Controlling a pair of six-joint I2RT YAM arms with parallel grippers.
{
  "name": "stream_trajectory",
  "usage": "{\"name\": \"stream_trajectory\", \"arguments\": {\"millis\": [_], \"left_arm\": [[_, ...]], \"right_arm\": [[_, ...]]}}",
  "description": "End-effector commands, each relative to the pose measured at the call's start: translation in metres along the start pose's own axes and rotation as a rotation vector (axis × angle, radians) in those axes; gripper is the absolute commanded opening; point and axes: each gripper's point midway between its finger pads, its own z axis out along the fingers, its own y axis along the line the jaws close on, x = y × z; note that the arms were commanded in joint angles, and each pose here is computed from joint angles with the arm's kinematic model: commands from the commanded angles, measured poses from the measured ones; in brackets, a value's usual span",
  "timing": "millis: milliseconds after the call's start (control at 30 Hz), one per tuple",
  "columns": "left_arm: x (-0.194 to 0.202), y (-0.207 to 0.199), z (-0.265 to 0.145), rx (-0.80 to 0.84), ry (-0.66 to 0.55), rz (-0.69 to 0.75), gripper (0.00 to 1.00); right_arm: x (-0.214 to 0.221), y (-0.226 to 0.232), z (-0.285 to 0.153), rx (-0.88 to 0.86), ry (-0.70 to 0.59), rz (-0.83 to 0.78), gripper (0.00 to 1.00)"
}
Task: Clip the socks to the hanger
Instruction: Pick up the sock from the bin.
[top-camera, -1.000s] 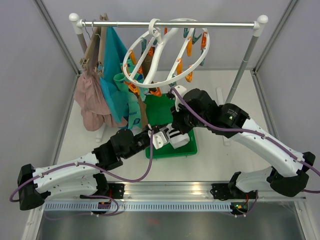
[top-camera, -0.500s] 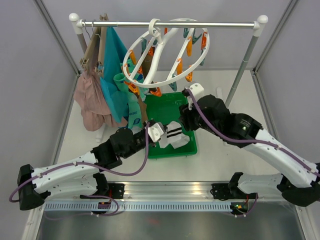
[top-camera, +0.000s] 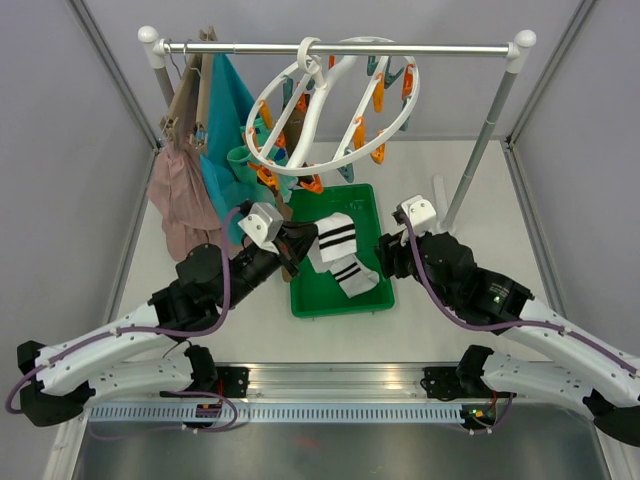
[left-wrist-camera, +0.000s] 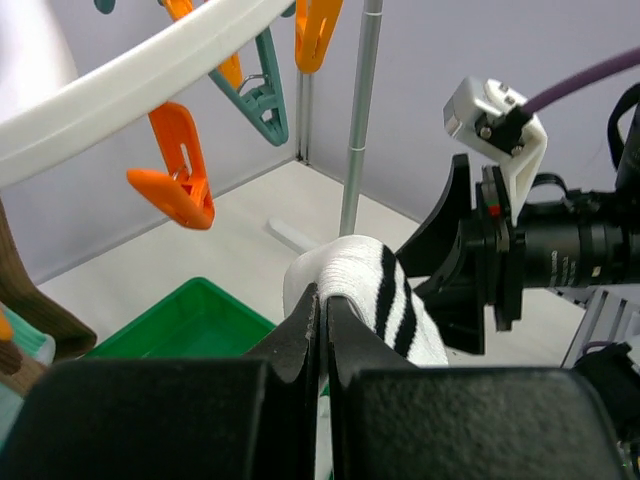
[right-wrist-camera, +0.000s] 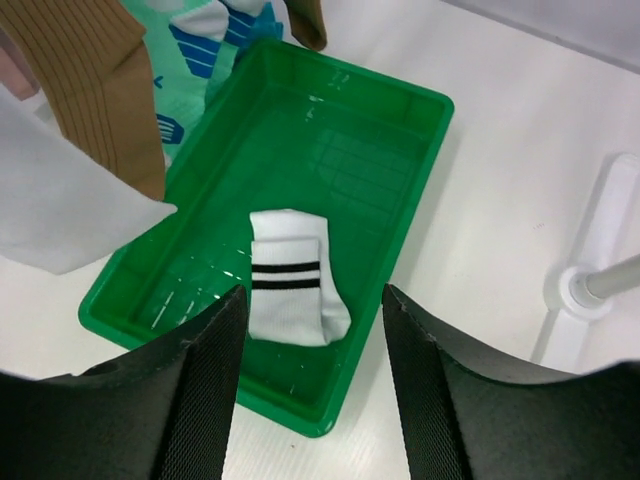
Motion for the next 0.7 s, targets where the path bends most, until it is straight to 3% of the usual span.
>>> {"name": "stream_trajectory", "arguments": {"millis": [0, 200, 667], "left_arm": [[-0.018, -0.009, 0.009, 0.010, -0.030, -0.105, 0.02], [-0.013, -0.016, 0.021, 0.025, -0.016, -0.132, 0.02], [0.006, -0.019, 0.032, 0.016, 0.034, -0.127, 0.02]], "right_arm": [[-0.042, 0.015, -0.002, -0.084, -0.198, 0.054, 0.64], [-0.063, 0.026, -0.007, -0.155, -0.320, 0.102, 0.69], [-0.090, 0.048, -0.034, -0.329, -0.444, 0.165, 0.71]]}}
